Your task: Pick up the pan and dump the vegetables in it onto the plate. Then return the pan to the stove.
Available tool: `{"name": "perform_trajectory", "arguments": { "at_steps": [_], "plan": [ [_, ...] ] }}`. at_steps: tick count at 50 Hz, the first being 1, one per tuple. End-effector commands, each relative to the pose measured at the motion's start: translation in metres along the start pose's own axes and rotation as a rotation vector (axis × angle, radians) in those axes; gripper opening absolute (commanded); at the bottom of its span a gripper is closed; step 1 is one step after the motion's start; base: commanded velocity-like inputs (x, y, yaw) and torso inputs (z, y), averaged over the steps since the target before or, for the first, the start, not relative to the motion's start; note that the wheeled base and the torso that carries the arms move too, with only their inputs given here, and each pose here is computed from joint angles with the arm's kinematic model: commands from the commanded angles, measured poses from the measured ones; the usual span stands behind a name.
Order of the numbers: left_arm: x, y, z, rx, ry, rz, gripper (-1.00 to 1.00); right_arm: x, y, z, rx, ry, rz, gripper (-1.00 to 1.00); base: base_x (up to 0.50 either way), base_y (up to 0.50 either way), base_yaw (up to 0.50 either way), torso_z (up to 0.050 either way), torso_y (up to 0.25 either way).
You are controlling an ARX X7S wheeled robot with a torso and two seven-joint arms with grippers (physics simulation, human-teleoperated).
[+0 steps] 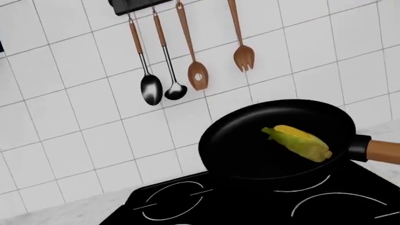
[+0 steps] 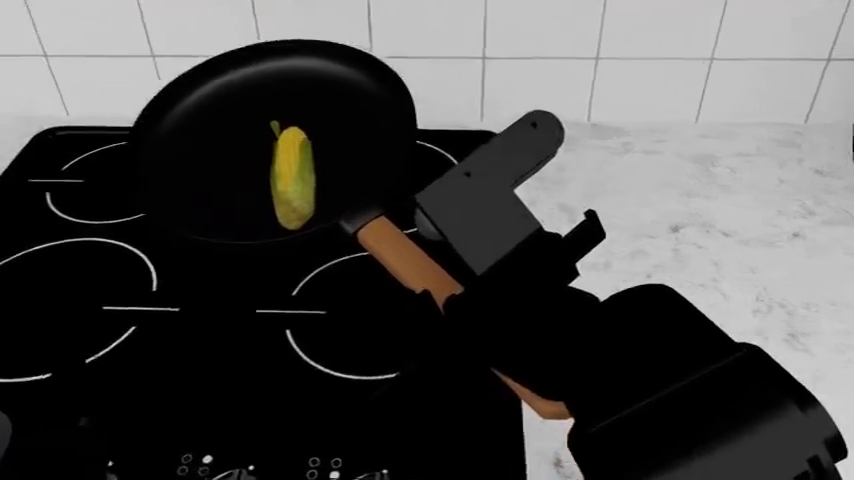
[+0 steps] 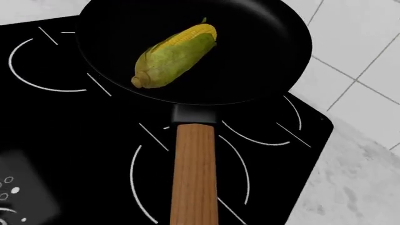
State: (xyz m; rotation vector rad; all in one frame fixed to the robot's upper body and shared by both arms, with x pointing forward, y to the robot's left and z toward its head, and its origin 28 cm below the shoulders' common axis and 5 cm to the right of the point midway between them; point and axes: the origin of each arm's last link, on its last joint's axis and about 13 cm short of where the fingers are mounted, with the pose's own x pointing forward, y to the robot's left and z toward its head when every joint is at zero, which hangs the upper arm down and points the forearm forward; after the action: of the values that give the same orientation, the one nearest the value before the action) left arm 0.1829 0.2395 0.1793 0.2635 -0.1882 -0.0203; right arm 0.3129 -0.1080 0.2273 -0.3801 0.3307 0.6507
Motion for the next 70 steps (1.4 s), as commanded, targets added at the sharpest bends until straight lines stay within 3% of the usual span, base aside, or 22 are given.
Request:
{"name": "perform_trajectory", "arguments": {
  "at_steps": [1, 22, 70],
  "plan": [
    [0.0, 0.01, 0.008, -0.008, 0.005, 0.032, 1.0, -0.008, -0.009, 0.024, 0.002, -0.131, -0.032, -1.0, 0.07, 0.5, 0.0, 0.0, 0.0],
    [-0.006, 0.015, 0.016, -0.005, -0.023, 0.053, 1.0, -0.007, -0.008, 0.03, -0.016, -0.125, -0.019, -1.0, 0.08, 0.5, 0.0, 0.0, 0.003],
    [-0.012, 0.01, 0.028, -0.002, -0.064, 0.023, 1.0, -0.009, -0.005, 0.035, -0.032, -0.137, -0.003, -1.0, 0.08, 0.5, 0.0, 0.0, 0.003]
  ]
}}
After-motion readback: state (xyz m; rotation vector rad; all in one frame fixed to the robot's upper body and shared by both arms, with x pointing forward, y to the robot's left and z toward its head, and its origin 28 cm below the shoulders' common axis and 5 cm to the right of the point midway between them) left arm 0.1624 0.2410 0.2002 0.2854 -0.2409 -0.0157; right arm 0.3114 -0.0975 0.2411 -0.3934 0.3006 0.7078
